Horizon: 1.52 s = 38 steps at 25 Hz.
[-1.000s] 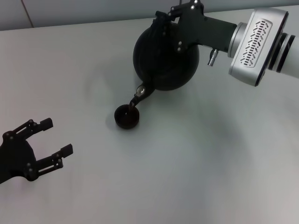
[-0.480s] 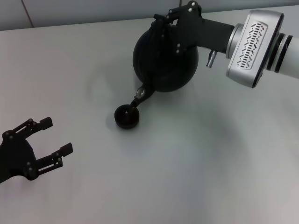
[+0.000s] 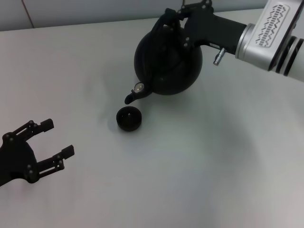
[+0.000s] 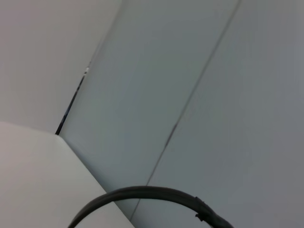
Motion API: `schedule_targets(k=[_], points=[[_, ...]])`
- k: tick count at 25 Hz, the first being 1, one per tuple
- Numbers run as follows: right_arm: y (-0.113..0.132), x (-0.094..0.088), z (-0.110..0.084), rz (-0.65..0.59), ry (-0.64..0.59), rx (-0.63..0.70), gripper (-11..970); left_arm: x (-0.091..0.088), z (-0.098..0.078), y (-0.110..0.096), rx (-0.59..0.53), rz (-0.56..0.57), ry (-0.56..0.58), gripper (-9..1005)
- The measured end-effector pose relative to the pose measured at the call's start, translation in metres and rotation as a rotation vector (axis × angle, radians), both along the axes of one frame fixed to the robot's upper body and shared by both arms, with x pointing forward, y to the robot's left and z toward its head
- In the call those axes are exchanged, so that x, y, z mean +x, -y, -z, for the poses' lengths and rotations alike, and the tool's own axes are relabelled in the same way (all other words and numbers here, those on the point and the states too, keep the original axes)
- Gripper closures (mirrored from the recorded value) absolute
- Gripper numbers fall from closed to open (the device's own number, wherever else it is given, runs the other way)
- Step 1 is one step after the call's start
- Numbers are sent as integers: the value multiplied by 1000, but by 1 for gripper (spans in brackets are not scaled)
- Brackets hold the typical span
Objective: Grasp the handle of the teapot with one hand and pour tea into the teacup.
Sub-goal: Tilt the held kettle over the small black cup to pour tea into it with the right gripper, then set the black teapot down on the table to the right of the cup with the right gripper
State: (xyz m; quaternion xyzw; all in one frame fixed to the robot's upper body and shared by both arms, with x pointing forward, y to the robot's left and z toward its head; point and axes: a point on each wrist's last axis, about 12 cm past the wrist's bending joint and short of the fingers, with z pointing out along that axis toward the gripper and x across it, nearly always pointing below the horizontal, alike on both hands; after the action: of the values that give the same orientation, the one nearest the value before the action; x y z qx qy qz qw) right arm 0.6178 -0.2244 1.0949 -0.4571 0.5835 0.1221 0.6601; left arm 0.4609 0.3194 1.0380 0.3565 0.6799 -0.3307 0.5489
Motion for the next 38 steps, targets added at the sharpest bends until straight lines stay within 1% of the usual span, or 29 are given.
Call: schedule_targets(k=[1,2,3,4,5,6,7,8,12,13,15,16,23,31,38], points=[[3,-2,2,18,-40,37,881,0,0,0,0,1,1,149],[3,-2,2,18,-40,37,881,0,0,0,0,1,1,149],[9,-4,4,53,-72,90,881,0,0,0,0,1,1,149],[9,-4,4,53,-72,90,881,0,0,0,-1,2,1,149],[12,-5,5,72,-82,116,881,0,0,0,-2,2,1,149],[18,-7,7,111,-103,169,881,0,0,0,-2,3,2,149],[18,-7,7,111,-103,169,881,0,0,0,-2,3,2,149],[24,-10,9,151,-123,224,881,0,0,0,-2,3,2,149],[32,-14,12,196,-153,290,881,1,-1,1,-3,4,3,149],[35,-18,15,213,-179,319,881,1,-1,1,-3,5,4,149],[37,-19,16,218,-188,326,881,2,-1,1,-3,6,5,149],[38,-22,21,230,-211,339,881,2,-1,1,-3,6,6,149],[45,-26,32,286,-279,351,881,3,-2,2,-3,7,8,149],[45,-28,40,314,-309,330,881,5,-3,3,-2,11,12,149],[42,-30,43,314,-327,336,881,7,-4,3,0,13,15,149]])
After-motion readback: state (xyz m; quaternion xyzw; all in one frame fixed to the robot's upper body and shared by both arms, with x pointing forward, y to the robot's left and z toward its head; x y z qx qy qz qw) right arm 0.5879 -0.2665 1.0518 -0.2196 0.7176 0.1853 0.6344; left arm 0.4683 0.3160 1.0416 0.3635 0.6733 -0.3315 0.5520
